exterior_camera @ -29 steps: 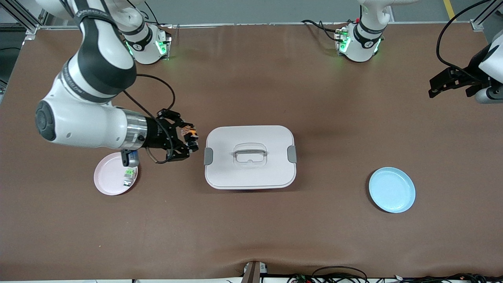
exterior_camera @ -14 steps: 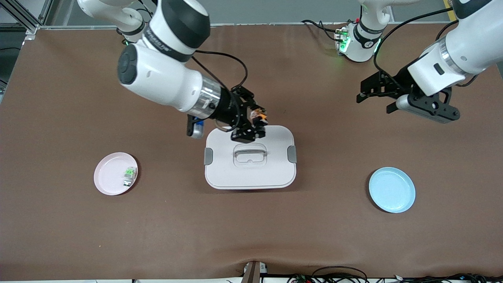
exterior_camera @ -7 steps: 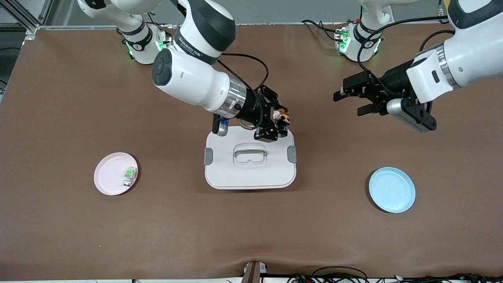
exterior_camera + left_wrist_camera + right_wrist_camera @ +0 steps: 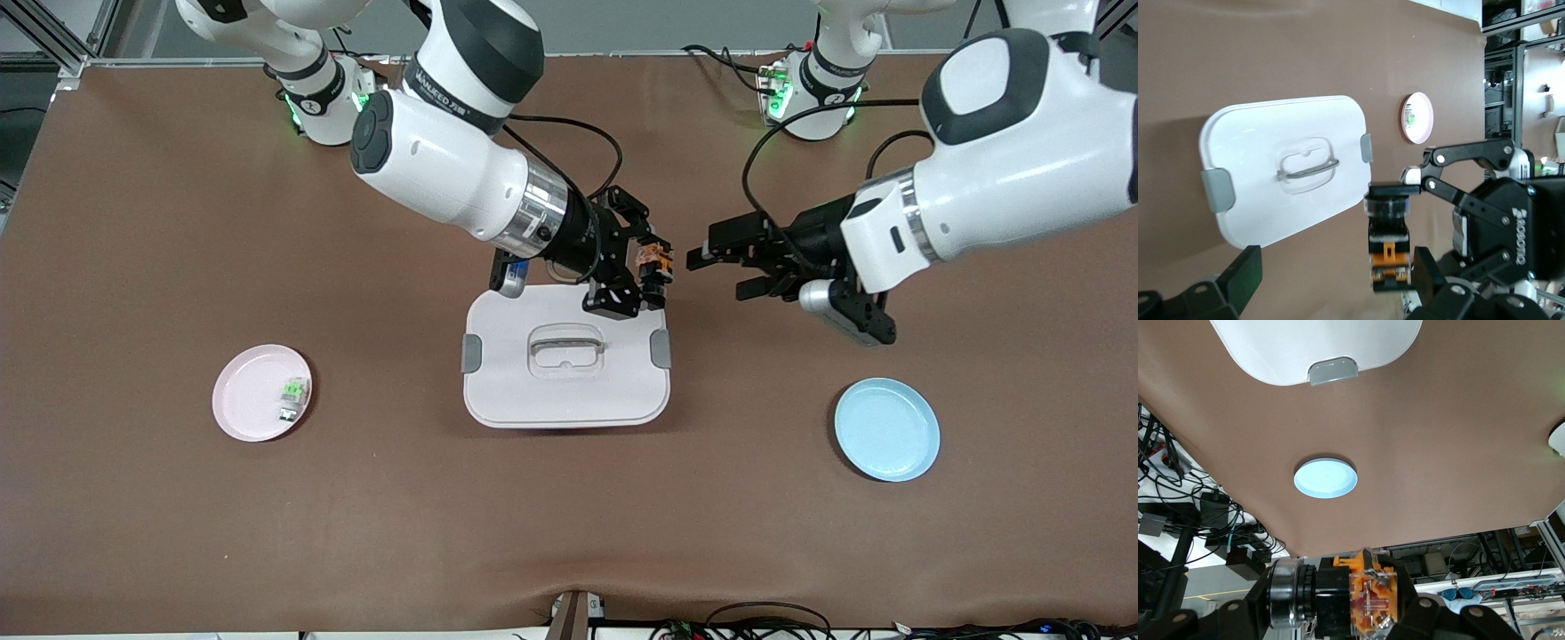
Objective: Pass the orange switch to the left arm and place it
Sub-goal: 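Bring the switch toward the left gripper while the left gripper reaches it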
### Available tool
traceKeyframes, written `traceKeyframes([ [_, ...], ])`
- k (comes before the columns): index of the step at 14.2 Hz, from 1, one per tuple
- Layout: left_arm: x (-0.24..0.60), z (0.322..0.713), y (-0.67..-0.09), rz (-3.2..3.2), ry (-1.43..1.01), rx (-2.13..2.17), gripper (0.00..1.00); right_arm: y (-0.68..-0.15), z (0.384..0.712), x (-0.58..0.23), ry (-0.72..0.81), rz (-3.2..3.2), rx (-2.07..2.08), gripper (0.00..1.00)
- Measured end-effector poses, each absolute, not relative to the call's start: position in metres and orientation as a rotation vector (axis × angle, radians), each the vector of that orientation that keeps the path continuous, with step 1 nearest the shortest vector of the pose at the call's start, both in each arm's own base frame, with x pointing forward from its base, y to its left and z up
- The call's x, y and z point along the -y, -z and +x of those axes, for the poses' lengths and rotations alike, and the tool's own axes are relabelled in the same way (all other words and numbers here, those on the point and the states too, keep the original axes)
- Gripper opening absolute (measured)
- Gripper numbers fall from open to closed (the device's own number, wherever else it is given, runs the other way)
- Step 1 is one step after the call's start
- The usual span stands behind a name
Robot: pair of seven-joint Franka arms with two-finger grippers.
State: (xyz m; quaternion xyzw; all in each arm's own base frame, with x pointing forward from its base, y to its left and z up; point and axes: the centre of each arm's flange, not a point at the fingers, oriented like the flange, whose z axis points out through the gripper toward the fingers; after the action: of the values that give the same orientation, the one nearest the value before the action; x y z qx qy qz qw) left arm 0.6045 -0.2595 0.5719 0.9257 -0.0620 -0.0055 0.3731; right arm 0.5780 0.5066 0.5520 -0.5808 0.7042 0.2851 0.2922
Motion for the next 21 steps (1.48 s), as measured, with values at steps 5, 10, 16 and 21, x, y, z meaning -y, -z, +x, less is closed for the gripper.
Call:
traceKeyframes([
  [5, 0.268, 0.603, -0.569, 2.354, 0.027, 0.161, 0.96, -0.557, 0.578, -0.507, -0.76, -1.533, -1.873, 0.73],
  [10, 0.285, 0.596, -0.569, 2.335, 0.048, 0.185, 0.87, -0.555, 0.573, -0.516, -0.76, -1.516, -1.869, 0.73],
  [16, 0.295, 0.592, -0.562, 2.336, 0.073, 0.199, 0.48, -0.553, 0.574, -0.518, -0.757, -1.51, -1.869, 0.73],
  [21, 0.296, 0.592, -0.561, 2.338, 0.077, 0.196, 0.34, -0.552, 0.574, -0.518, -0.757, -1.511, -1.87, 0.73],
])
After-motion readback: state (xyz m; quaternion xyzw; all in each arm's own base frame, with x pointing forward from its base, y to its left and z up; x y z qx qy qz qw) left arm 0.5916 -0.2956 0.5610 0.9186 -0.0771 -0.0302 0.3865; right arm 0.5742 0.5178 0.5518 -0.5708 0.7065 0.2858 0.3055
